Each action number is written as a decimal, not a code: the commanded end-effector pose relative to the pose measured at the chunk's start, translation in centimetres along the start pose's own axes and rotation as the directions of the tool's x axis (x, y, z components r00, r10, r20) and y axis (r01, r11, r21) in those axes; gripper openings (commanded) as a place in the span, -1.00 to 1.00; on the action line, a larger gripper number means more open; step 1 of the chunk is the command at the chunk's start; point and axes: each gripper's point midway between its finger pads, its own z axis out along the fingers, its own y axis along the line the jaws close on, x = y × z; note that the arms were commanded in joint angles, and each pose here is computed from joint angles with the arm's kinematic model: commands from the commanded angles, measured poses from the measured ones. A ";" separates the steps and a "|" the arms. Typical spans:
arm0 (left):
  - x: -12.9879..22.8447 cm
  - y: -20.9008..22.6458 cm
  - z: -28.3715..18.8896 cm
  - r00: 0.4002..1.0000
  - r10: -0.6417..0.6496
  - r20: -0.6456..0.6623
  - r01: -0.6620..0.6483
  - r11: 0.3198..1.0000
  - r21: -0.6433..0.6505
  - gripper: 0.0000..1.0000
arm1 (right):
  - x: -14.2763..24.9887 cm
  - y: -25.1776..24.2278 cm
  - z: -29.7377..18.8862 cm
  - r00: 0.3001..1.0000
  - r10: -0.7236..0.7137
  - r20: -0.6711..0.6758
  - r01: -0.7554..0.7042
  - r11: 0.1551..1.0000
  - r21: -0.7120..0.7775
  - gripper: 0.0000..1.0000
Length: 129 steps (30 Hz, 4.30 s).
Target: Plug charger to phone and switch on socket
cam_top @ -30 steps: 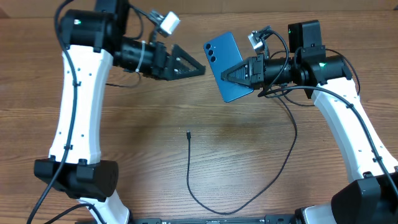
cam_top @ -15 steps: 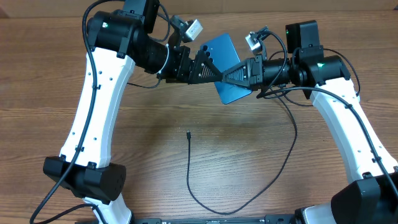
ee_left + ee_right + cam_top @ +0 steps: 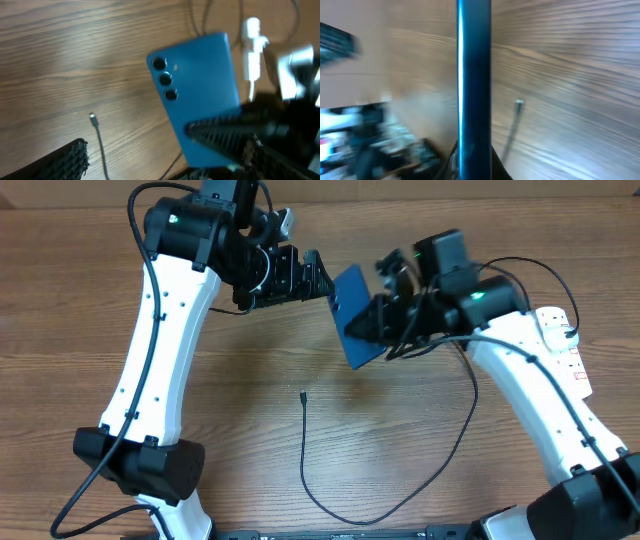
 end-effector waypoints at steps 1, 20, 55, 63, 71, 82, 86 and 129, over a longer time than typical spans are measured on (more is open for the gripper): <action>-0.9 2.6 1.0 0.992 -0.119 0.040 0.123 0.982 -0.141 0.85 | -0.4 -1.8 0.6 0.994 -0.090 0.066 0.070 0.965 0.251 -0.93; -0.1 0.9 7.4 0.957 -0.205 -0.204 0.217 0.975 0.040 0.85 | 0.5 -0.5 1.8 0.928 -0.354 0.118 0.206 0.749 0.630 -0.93; 1.4 -3.1 8.3 0.958 -0.126 -0.258 0.164 0.978 0.132 -0.63 | -1.8 4.2 3.5 0.856 -0.484 0.182 0.354 0.805 0.476 -0.93; 1.1 -3.1 8.4 0.963 -0.118 -0.243 0.154 0.979 0.136 -0.72 | -2.2 4.6 3.5 0.822 -0.544 0.169 0.412 0.772 0.484 -0.93; -0.3 -3.6 8.6 0.978 -0.091 -0.190 0.123 0.979 0.163 -0.31 | -2.8 5.1 3.4 0.672 -0.738 0.063 0.612 0.601 0.513 -0.93; -0.7 -3.8 8.7 0.980 -0.097 -0.175 0.128 0.977 0.171 -0.17 | -2.9 5.3 3.4 0.611 -0.791 0.027 0.669 0.534 0.517 -0.93; -0.3 -4.0 8.8 0.978 -0.092 -0.185 0.124 0.978 0.168 -0.38 | -2.9 5.3 3.4 0.611 -0.791 0.027 0.669 0.534 0.517 -0.93; -2.6 -3.6 9.0 0.994 -0.068 -0.087 0.082 0.984 0.159 -0.92 | -3.7 5.8 3.1 0.656 -0.747 0.107 0.605 0.606 0.517 0.95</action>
